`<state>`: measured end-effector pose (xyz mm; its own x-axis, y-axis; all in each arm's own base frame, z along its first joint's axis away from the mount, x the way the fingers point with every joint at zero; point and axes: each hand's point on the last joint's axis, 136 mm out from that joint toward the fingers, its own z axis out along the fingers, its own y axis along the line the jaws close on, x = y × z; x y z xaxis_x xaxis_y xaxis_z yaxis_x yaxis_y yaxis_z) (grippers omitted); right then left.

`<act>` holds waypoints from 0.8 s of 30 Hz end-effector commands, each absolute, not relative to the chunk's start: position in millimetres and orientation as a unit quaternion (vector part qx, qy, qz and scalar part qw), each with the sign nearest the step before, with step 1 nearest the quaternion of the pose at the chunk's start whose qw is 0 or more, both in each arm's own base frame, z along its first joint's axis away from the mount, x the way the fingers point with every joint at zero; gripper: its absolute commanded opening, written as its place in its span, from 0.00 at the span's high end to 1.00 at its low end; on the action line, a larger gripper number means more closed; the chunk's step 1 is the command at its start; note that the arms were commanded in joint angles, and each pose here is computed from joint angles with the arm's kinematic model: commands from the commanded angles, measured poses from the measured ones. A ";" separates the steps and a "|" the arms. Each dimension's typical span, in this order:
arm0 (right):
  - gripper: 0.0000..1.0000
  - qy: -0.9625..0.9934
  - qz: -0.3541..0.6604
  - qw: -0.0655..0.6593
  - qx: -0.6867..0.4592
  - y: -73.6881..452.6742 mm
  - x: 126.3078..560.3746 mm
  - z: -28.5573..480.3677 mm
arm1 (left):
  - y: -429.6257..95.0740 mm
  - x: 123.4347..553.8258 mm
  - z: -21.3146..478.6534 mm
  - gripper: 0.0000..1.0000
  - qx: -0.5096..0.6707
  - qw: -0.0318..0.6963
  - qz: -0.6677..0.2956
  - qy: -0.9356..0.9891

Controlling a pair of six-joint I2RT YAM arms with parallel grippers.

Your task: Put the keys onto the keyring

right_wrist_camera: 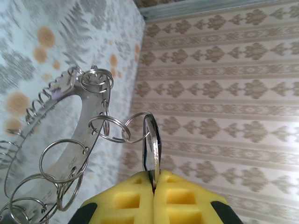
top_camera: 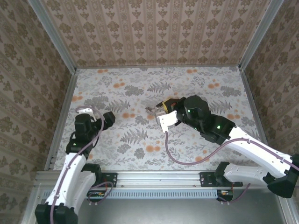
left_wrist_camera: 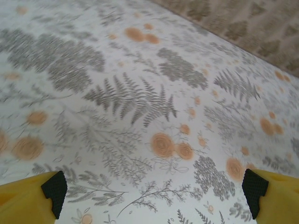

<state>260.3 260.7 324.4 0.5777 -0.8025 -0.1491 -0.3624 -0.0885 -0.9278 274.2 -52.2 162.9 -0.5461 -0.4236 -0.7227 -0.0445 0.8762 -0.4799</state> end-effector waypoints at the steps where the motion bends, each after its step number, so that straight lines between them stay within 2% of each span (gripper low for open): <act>1: 1.00 0.455 -0.091 0.564 -0.683 289.2 243.6 322.6 | -55.2 271.1 162.7 0.00 -0.209 0.383 -0.284 0.854; 9: 1.00 0.537 0.030 0.524 -0.661 345.6 236.2 268.1 | -44.9 289.6 173.0 0.00 -0.234 0.290 -0.324 0.870; 14: 1.00 0.621 0.105 0.496 -0.597 369.0 249.4 229.9 | -38.3 298.6 178.1 0.00 -0.241 0.294 -0.320 0.868; 18: 1.00 0.683 0.104 0.474 -0.546 353.8 285.4 198.2 | -40.3 298.8 179.7 0.00 -0.246 0.302 -0.334 0.859; 24: 1.00 0.719 0.021 0.442 -0.536 305.4 341.5 161.1 | -40.8 295.2 172.5 0.00 -0.237 0.299 -0.327 0.864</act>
